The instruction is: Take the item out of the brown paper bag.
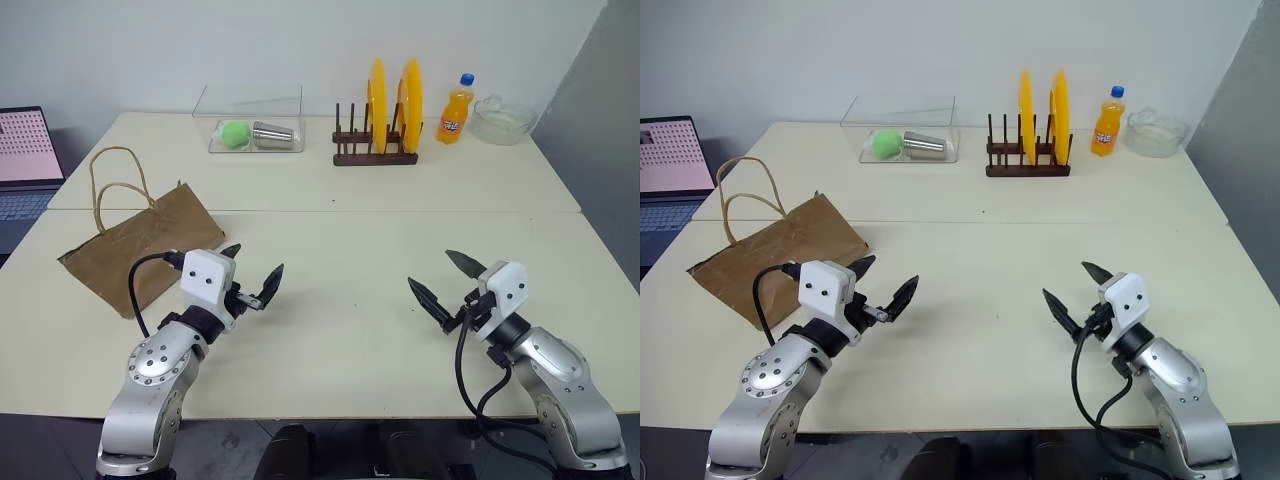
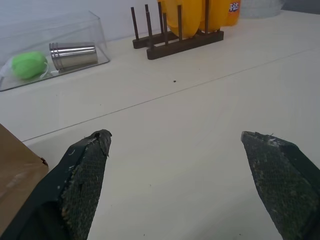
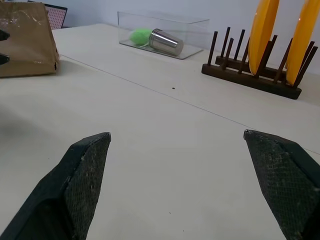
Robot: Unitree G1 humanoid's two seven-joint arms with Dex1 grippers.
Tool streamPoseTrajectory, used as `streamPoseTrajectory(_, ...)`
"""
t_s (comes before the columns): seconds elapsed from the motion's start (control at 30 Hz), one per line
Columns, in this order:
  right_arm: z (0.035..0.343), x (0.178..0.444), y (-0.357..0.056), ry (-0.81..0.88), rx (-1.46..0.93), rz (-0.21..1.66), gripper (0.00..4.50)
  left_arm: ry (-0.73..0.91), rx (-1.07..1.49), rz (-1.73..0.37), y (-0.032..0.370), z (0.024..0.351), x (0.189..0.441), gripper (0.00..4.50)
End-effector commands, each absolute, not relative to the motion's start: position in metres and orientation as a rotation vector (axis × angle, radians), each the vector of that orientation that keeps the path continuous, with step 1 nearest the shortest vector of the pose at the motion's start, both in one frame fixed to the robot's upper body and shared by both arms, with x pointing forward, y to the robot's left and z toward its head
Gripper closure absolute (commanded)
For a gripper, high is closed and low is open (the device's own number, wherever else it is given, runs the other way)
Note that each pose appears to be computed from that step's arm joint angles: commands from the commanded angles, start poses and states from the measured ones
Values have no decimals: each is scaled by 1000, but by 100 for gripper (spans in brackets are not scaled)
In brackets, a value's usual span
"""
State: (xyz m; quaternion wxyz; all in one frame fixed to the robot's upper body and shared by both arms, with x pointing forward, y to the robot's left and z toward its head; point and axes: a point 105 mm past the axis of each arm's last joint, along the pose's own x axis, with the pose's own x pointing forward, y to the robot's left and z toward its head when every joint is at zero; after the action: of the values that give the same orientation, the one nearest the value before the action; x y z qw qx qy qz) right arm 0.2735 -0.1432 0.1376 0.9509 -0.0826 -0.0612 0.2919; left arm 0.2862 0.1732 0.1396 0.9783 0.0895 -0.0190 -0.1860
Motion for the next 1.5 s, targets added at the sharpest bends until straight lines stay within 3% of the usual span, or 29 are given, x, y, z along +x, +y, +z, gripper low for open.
streamPoseTrajectory(0.03,149,272,-143,-178,-176,595,0,-86,182,-395,170,149,285,11)
streamPoseTrajectory(0.63,152,270,-132,-178,-214,662,0,-50,228,-305,179,144,283,11)
streamPoseTrajectory(0.8,167,277,-116,-210,-217,772,0,-114,201,-180,204,159,273,11)
streamPoseTrajectory(1.03,204,271,-77,-231,-151,1123,0,-98,166,-114,251,174,247,11)
streamPoseTrajectory(1.2,215,263,-59,-224,-181,1333,0,-82,174,1,312,199,229,11)
streamPoseTrajectory(1.5,218,259,-47,-241,-214,1434,0,18,133,-151,345,231,242,11)
